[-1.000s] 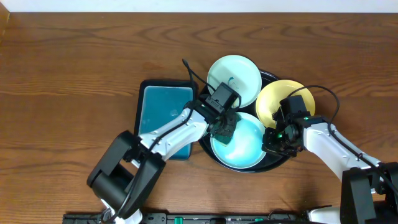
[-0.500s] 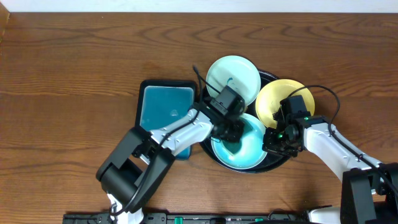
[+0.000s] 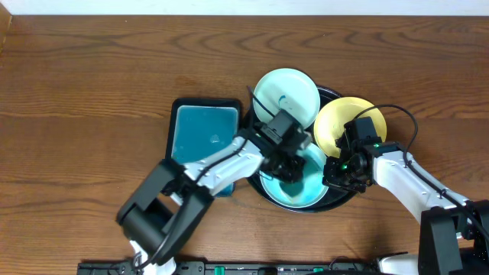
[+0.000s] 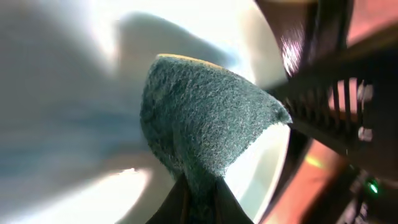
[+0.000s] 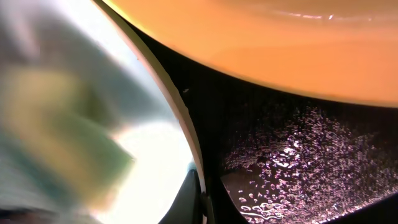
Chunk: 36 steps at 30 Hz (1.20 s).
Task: Clean dirty plates on tray and stack at the side
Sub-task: 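Scrub the plate surface again with the sponge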
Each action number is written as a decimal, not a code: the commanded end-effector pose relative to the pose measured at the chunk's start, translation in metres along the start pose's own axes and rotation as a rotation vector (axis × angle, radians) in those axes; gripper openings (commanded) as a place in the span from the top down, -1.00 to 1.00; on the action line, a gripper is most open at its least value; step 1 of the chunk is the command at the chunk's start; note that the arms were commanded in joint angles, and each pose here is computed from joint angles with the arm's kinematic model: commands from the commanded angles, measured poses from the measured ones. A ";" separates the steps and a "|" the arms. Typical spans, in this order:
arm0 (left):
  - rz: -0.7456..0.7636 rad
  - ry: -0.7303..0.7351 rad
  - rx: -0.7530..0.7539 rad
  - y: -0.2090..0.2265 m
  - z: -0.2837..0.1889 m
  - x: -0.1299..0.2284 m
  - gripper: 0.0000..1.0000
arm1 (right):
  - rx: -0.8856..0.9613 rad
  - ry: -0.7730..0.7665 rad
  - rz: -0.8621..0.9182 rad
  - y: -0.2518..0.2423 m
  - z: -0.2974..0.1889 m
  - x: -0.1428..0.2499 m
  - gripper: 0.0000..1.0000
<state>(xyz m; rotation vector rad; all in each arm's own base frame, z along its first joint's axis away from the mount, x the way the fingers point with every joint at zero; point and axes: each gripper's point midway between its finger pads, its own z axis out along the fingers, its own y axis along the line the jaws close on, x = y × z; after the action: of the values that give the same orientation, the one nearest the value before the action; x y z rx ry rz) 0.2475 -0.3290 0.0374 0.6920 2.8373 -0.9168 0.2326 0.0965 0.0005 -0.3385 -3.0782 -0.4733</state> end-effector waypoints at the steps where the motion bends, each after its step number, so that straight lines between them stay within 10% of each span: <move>1: 0.017 -0.186 -0.176 0.030 -0.046 -0.035 0.85 | 0.036 0.009 -0.025 -0.006 0.003 0.005 0.98; 25: 0.053 -0.086 -0.283 0.060 0.005 -0.018 0.85 | 0.038 0.015 -0.023 -0.007 0.003 0.007 0.98; 36: 0.145 -0.005 0.140 -0.026 0.029 -0.003 0.85 | 0.040 0.019 -0.022 -0.007 0.003 0.008 0.98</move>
<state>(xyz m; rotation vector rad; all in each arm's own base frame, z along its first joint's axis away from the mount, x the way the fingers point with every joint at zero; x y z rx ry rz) 0.2720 -0.3426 0.0241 0.7582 2.7036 -0.8868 0.2311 0.0962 0.0005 -0.3388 -3.0728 -0.4689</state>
